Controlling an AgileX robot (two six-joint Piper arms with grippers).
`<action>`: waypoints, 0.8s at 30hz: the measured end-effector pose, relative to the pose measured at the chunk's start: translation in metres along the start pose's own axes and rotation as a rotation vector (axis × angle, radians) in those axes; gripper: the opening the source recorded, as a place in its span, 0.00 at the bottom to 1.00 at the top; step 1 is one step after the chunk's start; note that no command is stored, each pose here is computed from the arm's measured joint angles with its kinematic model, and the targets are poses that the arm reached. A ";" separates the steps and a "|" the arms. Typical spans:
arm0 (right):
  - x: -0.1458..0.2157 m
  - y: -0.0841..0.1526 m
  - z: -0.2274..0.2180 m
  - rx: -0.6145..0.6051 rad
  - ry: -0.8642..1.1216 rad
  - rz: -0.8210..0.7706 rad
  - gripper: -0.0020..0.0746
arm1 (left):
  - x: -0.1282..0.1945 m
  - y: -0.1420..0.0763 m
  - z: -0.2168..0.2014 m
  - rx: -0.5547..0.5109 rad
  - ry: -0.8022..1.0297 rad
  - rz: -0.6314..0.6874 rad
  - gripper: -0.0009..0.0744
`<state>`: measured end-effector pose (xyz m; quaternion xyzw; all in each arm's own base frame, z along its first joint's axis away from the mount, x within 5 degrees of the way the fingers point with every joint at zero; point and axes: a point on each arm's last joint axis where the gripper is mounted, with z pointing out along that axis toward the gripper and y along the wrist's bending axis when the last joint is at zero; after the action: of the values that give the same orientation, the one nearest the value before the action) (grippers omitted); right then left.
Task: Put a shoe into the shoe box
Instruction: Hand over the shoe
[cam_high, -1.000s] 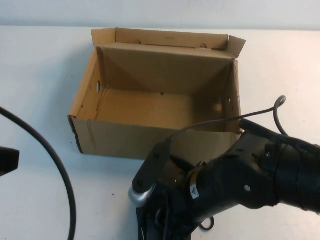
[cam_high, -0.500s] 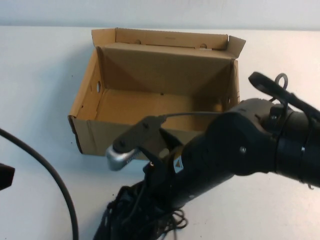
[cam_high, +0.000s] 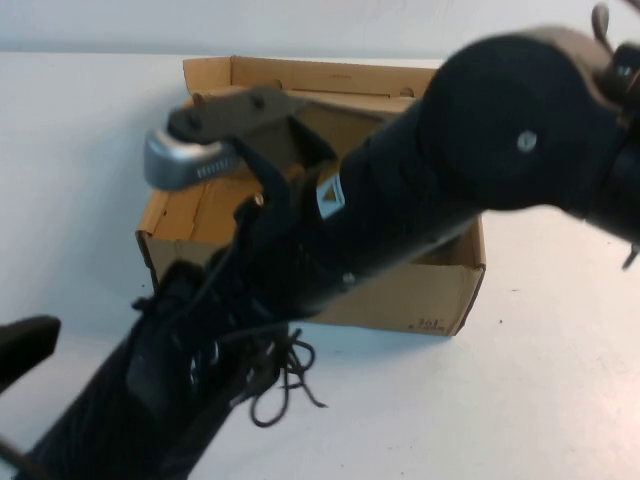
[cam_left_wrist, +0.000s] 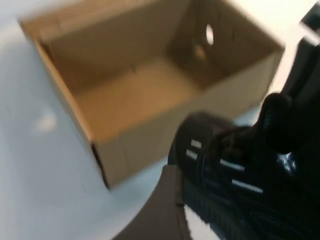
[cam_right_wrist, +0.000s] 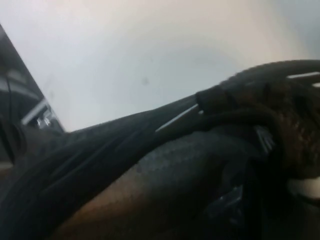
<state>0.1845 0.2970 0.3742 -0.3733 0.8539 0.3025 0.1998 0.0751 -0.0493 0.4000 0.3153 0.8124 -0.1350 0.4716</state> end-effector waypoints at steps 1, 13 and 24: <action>-0.004 0.001 -0.003 0.008 -0.008 0.001 0.04 | -0.002 -0.002 -0.004 -0.013 -0.041 0.025 0.90; -0.050 -0.020 -0.004 0.091 -0.054 0.051 0.04 | -0.007 -0.011 -0.015 0.008 -0.154 0.178 0.90; -0.073 -0.024 0.000 0.045 -0.103 0.081 0.04 | -0.007 -0.012 -0.004 0.096 -0.106 0.212 0.90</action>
<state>0.2496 0.3220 0.4070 -0.3180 0.8634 0.3099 0.2394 0.0677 -0.0589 0.4072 0.4141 0.7409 -0.1399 0.5099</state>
